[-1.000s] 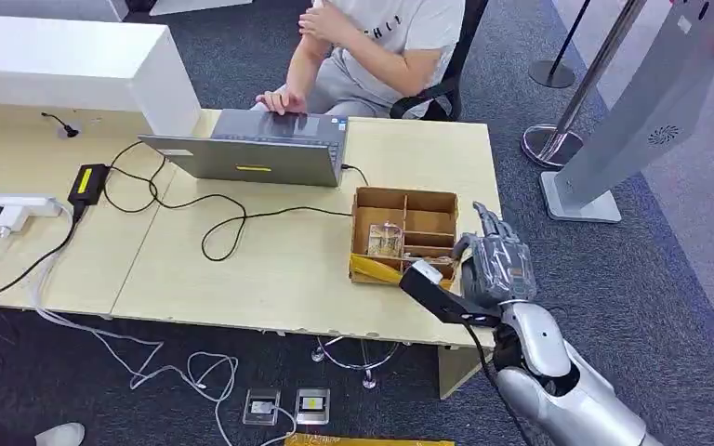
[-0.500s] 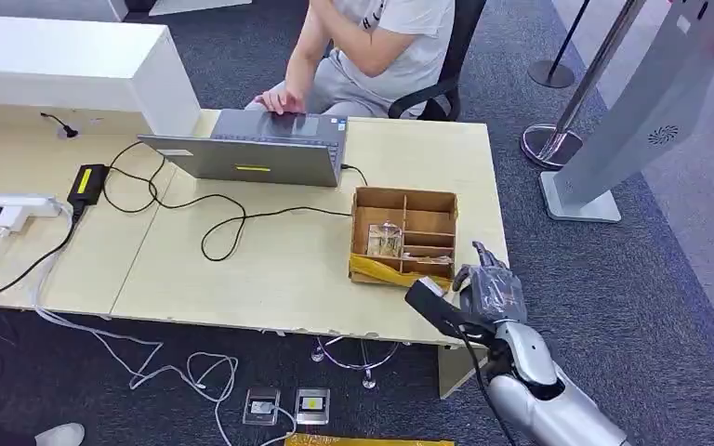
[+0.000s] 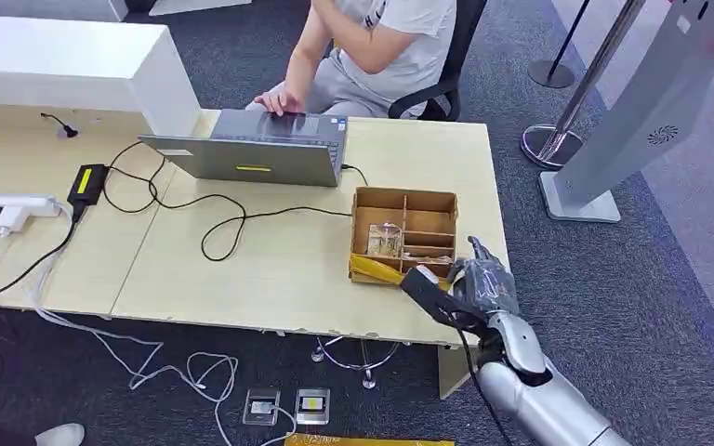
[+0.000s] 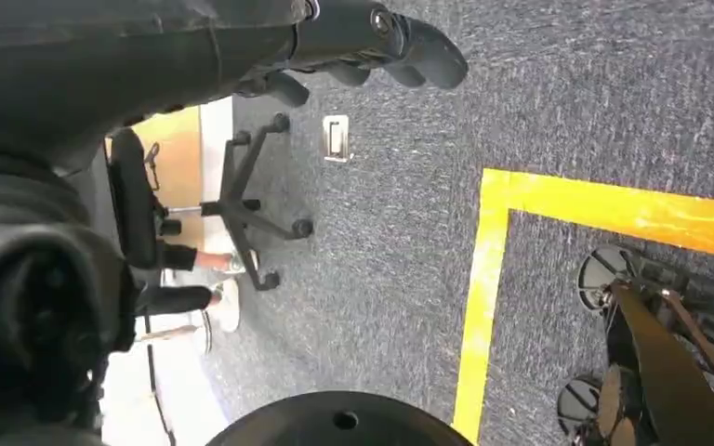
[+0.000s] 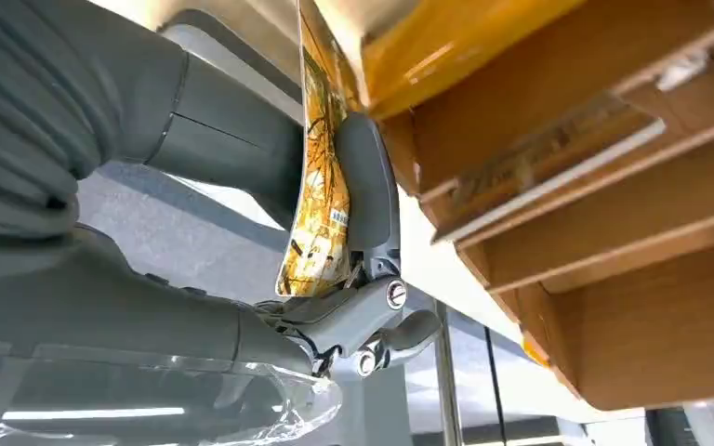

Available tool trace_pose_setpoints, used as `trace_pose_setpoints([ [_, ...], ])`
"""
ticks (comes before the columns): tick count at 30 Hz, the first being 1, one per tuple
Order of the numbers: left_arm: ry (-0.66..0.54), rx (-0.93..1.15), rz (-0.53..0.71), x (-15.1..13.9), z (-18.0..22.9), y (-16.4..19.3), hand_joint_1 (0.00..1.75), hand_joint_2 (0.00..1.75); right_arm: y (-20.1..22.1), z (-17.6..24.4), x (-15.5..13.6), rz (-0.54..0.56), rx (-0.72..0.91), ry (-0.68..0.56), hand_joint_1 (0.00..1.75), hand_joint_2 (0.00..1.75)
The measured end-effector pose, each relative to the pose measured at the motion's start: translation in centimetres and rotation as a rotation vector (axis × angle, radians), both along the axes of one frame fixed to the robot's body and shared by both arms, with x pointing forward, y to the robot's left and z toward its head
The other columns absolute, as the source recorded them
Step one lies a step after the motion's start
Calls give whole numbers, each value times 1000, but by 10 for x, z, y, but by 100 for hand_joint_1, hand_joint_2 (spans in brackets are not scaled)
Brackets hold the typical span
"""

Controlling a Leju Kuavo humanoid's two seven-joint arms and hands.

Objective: Pass the card to the sensor for recognition and then transmit it.

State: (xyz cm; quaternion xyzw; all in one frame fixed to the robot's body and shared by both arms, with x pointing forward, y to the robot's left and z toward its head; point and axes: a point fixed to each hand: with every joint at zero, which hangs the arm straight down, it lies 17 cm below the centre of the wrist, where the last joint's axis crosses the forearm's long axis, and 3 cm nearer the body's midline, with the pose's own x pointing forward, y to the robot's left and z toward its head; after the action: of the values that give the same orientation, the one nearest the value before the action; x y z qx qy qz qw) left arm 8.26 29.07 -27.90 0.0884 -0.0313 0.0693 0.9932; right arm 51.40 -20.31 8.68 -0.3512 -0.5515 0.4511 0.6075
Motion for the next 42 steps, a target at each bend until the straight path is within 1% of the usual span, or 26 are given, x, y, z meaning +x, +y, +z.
trace_pose_setpoints([
  [7,7,-3,-4,-1,0,-1,0,0,-16,12,10,-61,-21,-21,175,175],
  [16,7,0,-3,-1,0,0,0,0,-34,16,12,-92,-53,-23,175,175],
  [24,12,13,18,-2,0,-2,0,0,-46,14,12,-109,-91,-22,175,175],
  [34,17,16,37,-3,0,-3,0,0,-58,7,13,-127,-94,-21,175,175],
  [42,3,0,31,0,1,-11,0,0,-73,-5,10,-173,-83,-6,175,175],
])
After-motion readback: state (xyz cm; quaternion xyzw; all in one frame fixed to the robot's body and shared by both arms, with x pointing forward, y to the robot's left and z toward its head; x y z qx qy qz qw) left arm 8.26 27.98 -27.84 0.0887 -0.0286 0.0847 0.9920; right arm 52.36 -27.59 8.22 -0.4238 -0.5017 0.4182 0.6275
